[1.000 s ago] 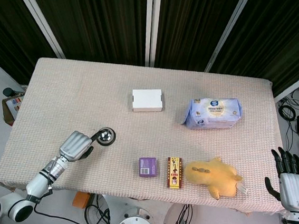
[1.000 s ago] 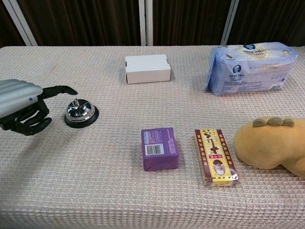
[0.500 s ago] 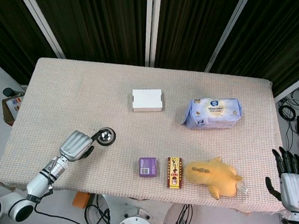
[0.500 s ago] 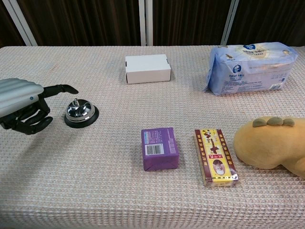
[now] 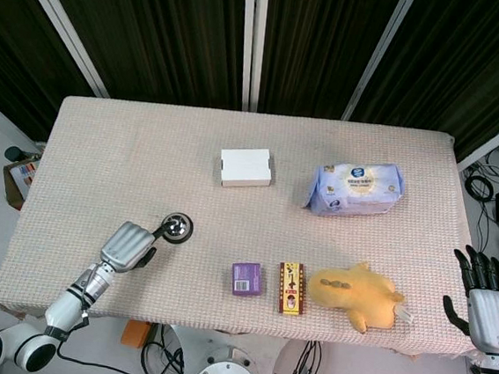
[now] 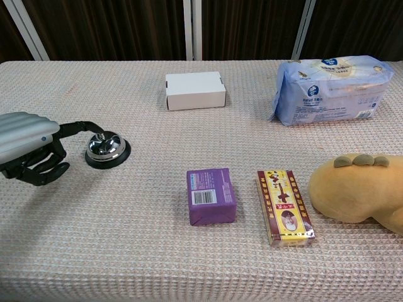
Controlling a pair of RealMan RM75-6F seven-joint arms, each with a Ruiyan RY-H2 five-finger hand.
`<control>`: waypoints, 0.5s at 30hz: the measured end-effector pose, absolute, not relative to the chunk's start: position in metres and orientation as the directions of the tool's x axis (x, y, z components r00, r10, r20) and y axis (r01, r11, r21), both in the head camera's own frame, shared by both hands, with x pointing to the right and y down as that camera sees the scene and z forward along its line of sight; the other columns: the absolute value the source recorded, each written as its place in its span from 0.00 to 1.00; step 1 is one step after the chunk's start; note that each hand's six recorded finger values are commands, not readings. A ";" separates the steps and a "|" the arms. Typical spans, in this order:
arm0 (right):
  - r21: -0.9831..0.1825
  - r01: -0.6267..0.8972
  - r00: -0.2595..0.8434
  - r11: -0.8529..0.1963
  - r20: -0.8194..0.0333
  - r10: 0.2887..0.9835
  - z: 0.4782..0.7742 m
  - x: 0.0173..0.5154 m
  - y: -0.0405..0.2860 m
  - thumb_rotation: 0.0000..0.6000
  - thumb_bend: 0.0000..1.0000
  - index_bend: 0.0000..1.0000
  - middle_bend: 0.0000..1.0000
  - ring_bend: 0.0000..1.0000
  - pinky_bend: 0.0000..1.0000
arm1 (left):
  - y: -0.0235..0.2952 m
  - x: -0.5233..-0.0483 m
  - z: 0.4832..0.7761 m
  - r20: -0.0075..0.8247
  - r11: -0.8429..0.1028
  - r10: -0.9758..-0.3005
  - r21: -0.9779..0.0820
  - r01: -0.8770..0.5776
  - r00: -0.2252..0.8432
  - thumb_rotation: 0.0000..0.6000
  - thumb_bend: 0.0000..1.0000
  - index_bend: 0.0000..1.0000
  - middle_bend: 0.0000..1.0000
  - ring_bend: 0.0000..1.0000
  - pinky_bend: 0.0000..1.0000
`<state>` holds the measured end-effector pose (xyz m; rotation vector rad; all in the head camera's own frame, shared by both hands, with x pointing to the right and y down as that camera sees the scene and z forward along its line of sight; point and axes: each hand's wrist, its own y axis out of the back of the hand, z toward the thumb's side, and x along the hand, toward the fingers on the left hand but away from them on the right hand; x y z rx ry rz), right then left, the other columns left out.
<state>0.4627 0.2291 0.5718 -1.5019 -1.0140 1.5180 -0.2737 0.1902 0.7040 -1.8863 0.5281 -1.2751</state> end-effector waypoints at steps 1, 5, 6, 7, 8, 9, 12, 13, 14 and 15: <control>-0.918 0.017 -0.021 -0.396 -0.396 0.918 0.571 0.463 0.229 1.00 0.29 0.00 0.00 0.00 0.00 | 0.188 -0.274 0.701 0.570 -0.596 -0.713 -0.800 0.075 0.408 1.00 0.52 0.11 0.81 0.78 0.76; -0.921 0.022 -0.022 -0.389 -0.390 0.921 0.569 0.464 0.229 1.00 0.29 0.00 0.00 0.00 0.00 | 0.179 -0.282 0.677 0.473 -0.512 -0.787 -0.859 0.006 0.396 1.00 0.37 0.11 0.69 0.68 0.73; -0.922 0.022 -0.025 -0.387 -0.387 0.922 0.568 0.465 0.229 1.00 0.29 0.00 0.00 0.00 0.00 | 0.177 -0.286 0.671 0.445 -0.488 -0.807 -0.873 -0.013 0.389 1.00 0.32 0.11 0.60 0.60 0.70; -0.923 0.021 -0.027 -0.384 -0.385 0.923 0.568 0.466 0.228 1.00 0.29 0.00 0.00 0.00 0.00 | 0.176 -0.292 0.664 0.417 -0.462 -0.826 -0.887 -0.031 0.378 1.00 0.28 0.11 0.50 0.50 0.65; -0.924 0.019 -0.030 -0.382 -0.382 0.924 0.567 0.467 0.228 1.00 0.28 0.00 0.00 0.00 0.00 | 0.177 -0.302 0.654 0.383 -0.428 -0.851 -0.902 -0.052 0.360 0.98 0.22 0.09 0.34 0.33 0.53; -0.925 0.017 -0.034 -0.379 -0.379 0.925 0.567 0.468 0.228 1.00 0.26 0.00 0.00 0.00 0.00 | 0.179 -0.311 0.647 0.363 -0.408 -0.866 -0.911 -0.065 0.344 0.86 0.16 0.08 0.19 0.18 0.40; -0.927 0.011 -0.039 -0.375 -0.375 0.926 0.567 0.472 0.227 1.00 0.20 0.00 0.00 0.00 0.00 | 0.189 -0.343 0.631 0.350 -0.382 -0.891 -0.922 -0.060 0.289 0.33 0.03 0.06 0.01 0.03 0.20; -0.927 0.012 -0.040 -0.375 -0.375 0.926 0.568 0.473 0.227 1.00 0.20 0.00 0.00 0.00 0.00 | 0.194 -0.353 0.628 0.364 -0.390 -0.891 -0.919 -0.049 0.271 0.23 0.01 0.06 0.00 0.02 0.18; -0.927 0.012 -0.041 -0.375 -0.375 0.926 0.569 0.473 0.228 1.00 0.19 0.00 0.00 0.00 0.00 | 0.202 -0.365 0.627 0.387 -0.407 -0.889 -0.913 -0.035 0.246 0.19 0.01 0.06 0.00 0.02 0.17; -0.927 0.010 -0.041 -0.375 -0.375 0.926 0.570 0.474 0.228 1.00 0.19 0.00 0.00 0.00 0.00 | 0.208 -0.373 0.627 0.402 -0.419 -0.886 -0.907 -0.028 0.230 0.16 0.01 0.06 0.00 0.02 0.17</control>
